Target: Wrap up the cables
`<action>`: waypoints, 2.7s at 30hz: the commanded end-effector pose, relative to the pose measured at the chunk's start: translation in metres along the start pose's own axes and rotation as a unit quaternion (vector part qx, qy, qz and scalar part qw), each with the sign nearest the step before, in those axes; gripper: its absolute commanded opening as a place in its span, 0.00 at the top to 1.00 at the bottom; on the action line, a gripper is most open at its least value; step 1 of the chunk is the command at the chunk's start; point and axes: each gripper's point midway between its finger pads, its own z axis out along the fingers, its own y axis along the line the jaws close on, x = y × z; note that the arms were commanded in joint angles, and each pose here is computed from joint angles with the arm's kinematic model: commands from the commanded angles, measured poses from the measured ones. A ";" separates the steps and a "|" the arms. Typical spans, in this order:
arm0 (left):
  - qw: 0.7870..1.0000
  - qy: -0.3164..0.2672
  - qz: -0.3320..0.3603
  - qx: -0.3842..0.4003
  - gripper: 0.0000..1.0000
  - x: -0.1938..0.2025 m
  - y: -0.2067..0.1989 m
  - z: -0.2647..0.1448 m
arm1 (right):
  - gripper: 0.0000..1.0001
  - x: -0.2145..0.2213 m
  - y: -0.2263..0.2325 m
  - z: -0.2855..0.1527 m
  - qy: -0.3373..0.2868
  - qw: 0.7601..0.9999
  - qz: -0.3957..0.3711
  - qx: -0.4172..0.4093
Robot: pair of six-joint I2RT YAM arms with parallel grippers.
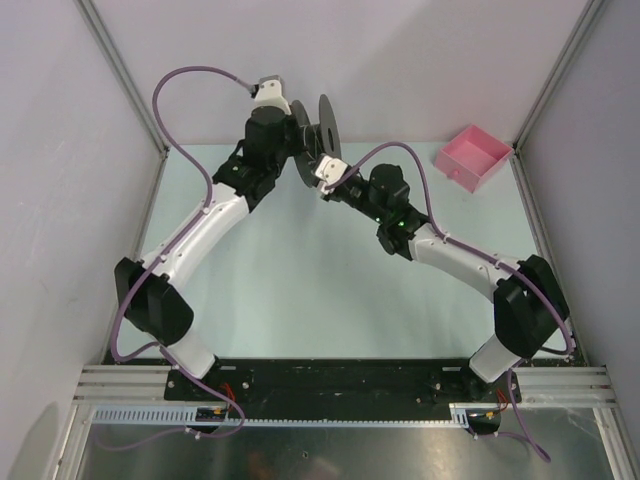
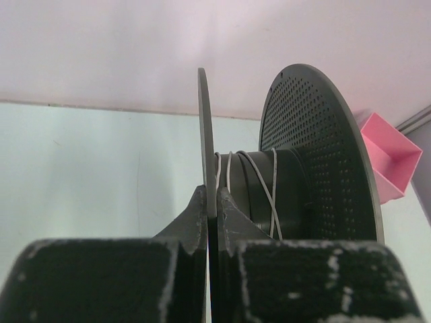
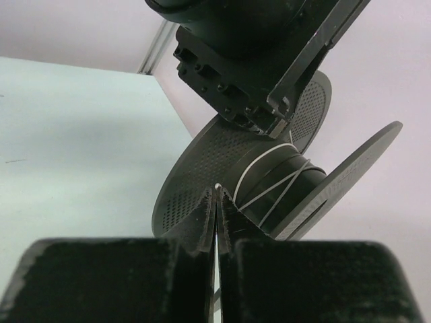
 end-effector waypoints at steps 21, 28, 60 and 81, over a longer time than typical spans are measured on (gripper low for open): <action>0.990 -0.007 0.139 0.017 1.00 0.005 -0.008 -0.009 | 1.00 -0.044 -0.112 -0.042 -0.015 0.989 -0.073 0.130; 0.980 -0.038 0.174 0.086 1.00 -0.003 -0.022 -0.012 | 1.00 -0.034 -0.118 -0.050 0.004 0.989 -0.077 0.123; 0.888 -0.047 -0.390 0.239 1.00 -0.170 -0.017 -0.069 | 0.18 -0.005 -0.140 -0.091 -0.047 0.938 0.341 0.050; 0.852 -0.032 -0.369 0.371 1.00 -0.195 -0.052 -0.121 | 0.29 -0.050 -0.109 -0.062 -0.126 0.972 0.195 -0.011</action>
